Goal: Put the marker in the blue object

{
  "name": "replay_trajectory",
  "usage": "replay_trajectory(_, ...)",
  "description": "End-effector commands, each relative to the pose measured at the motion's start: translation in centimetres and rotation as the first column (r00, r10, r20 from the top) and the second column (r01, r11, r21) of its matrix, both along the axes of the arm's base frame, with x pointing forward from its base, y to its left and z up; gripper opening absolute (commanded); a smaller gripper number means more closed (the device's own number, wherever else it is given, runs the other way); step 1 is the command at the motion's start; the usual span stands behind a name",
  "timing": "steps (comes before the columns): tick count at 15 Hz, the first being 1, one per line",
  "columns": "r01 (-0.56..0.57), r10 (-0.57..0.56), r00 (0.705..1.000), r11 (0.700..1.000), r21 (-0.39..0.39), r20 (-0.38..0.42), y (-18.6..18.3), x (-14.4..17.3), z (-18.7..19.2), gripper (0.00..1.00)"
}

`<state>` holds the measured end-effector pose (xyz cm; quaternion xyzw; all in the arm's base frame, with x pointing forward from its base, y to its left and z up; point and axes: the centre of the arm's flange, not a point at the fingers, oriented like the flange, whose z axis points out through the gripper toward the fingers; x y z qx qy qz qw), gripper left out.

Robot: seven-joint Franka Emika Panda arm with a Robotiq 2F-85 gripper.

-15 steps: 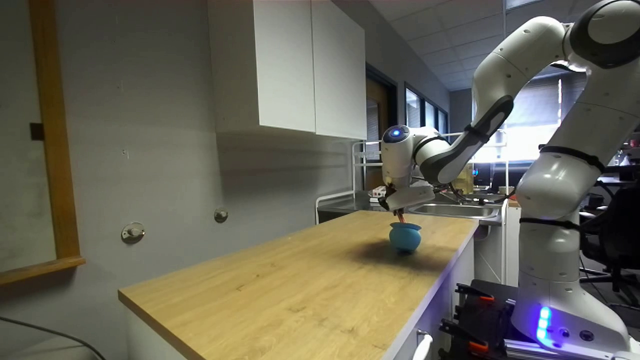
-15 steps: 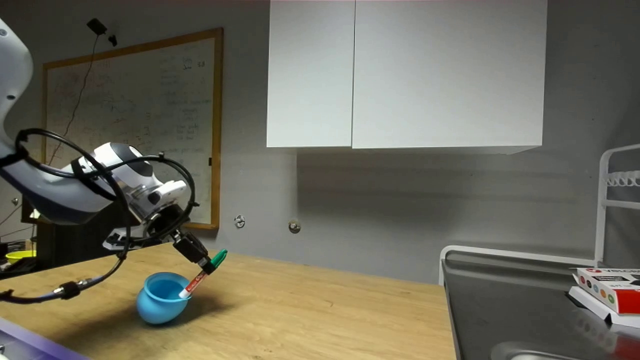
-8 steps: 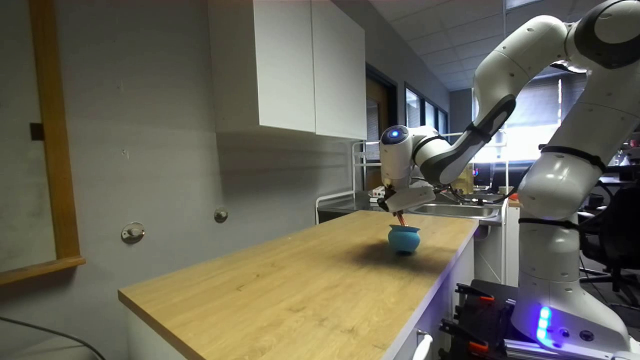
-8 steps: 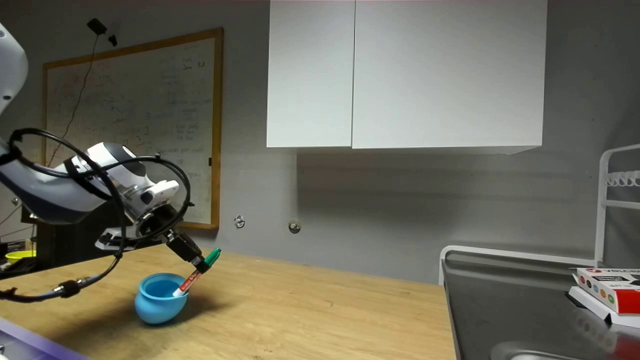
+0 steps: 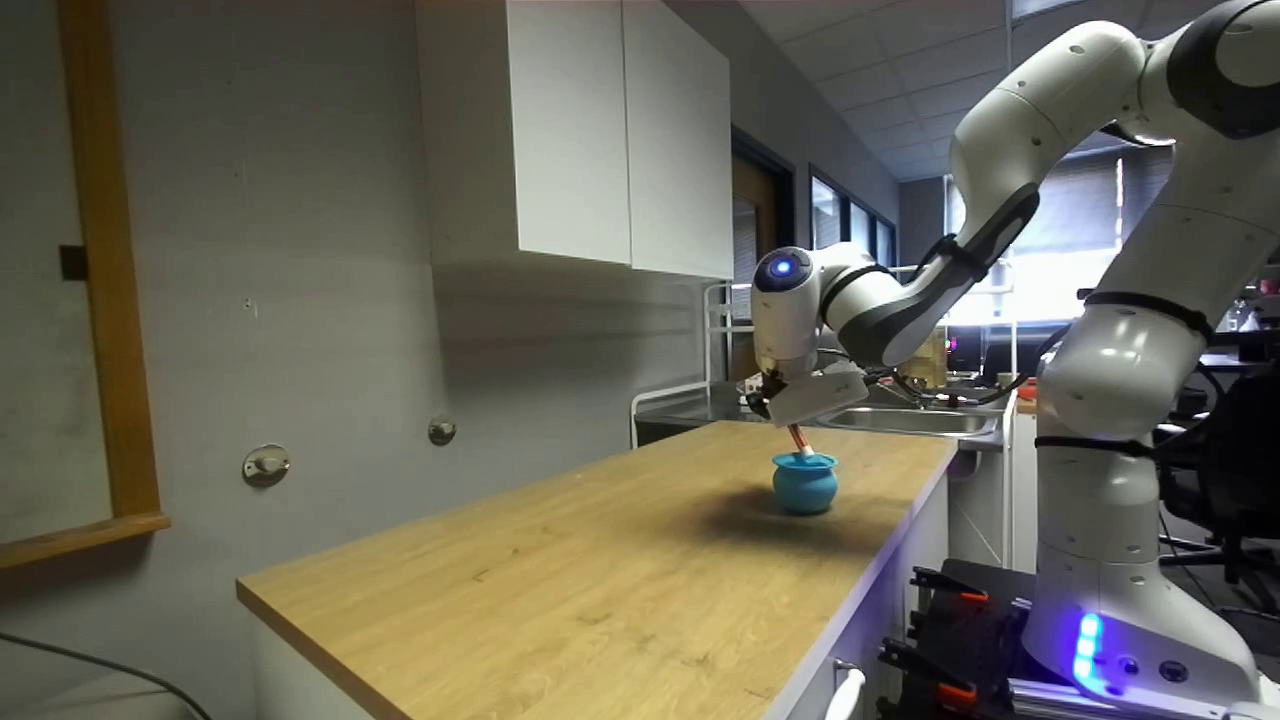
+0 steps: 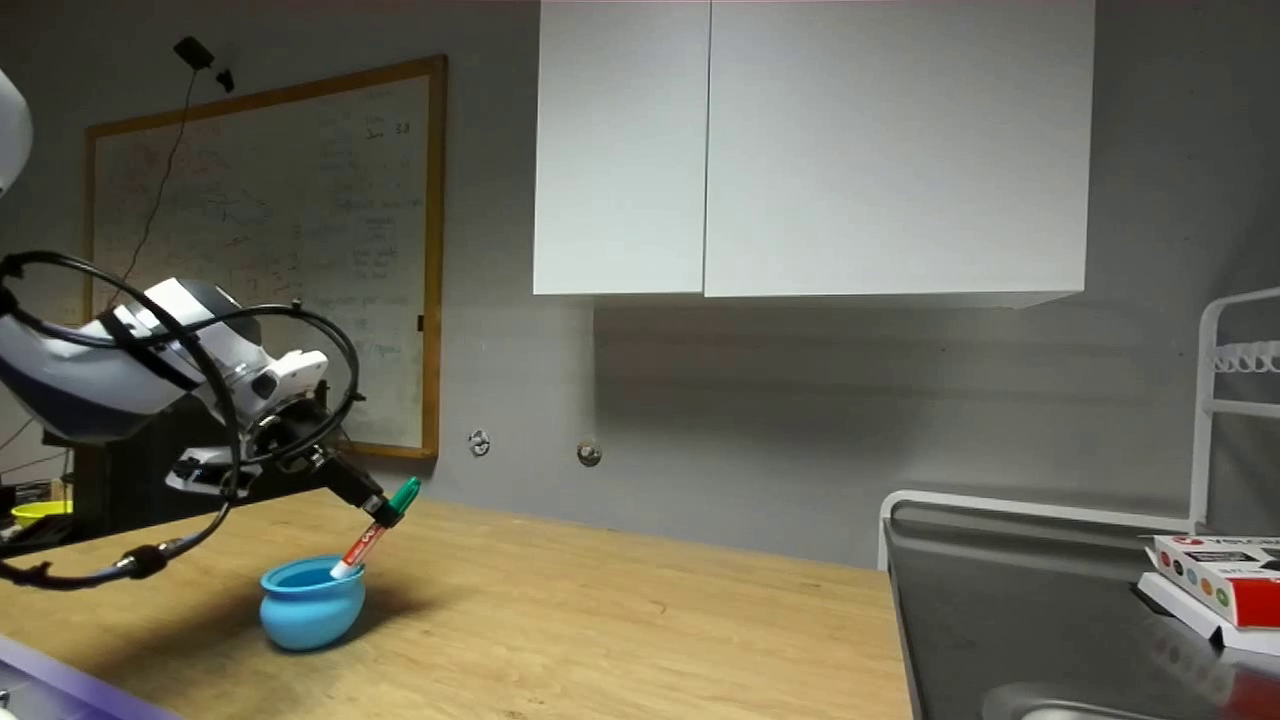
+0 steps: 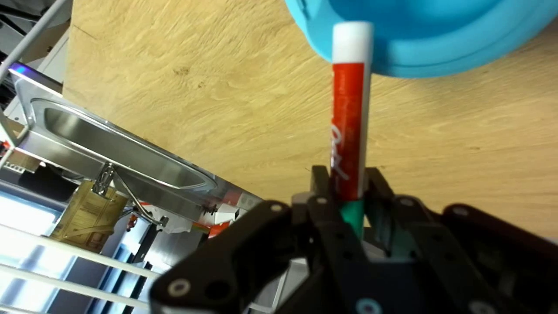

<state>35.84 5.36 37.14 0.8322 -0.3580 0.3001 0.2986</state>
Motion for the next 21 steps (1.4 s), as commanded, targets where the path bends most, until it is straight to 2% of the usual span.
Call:
replay_trajectory(1, 0.015, -0.014, 1.0, 0.998, -0.054, 0.028, 0.9, 0.3, 0.1, 0.06)
replay_trajectory(7, 0.045, -0.038, 0.998, 0.992, -0.118, 0.059, 1.4, 1.1, -0.5, 0.06)
replay_trajectory(12, -0.079, 0.072, 0.994, 0.993, -0.082, -0.083, 3.0, 1.4, -2.1, 0.06)
replay_trajectory(17, -0.127, 0.115, 0.987, 0.987, -0.097, -0.116, 4.2, 1.5, -3.0, 0.06)
replay_trajectory(18, -0.129, 0.118, 0.986, 0.987, -0.097, -0.116, 4.2, 1.5, -3.1, 0.48)
replay_trajectory(19, -0.132, 0.119, 0.986, 0.986, -0.101, -0.119, 4.2, 1.5, -3.1, 0.49)
replay_trajectory(21, -0.132, 0.12, 0.986, 0.986, -0.099, -0.117, 4.1, 1.7, -2.9, 0.62)
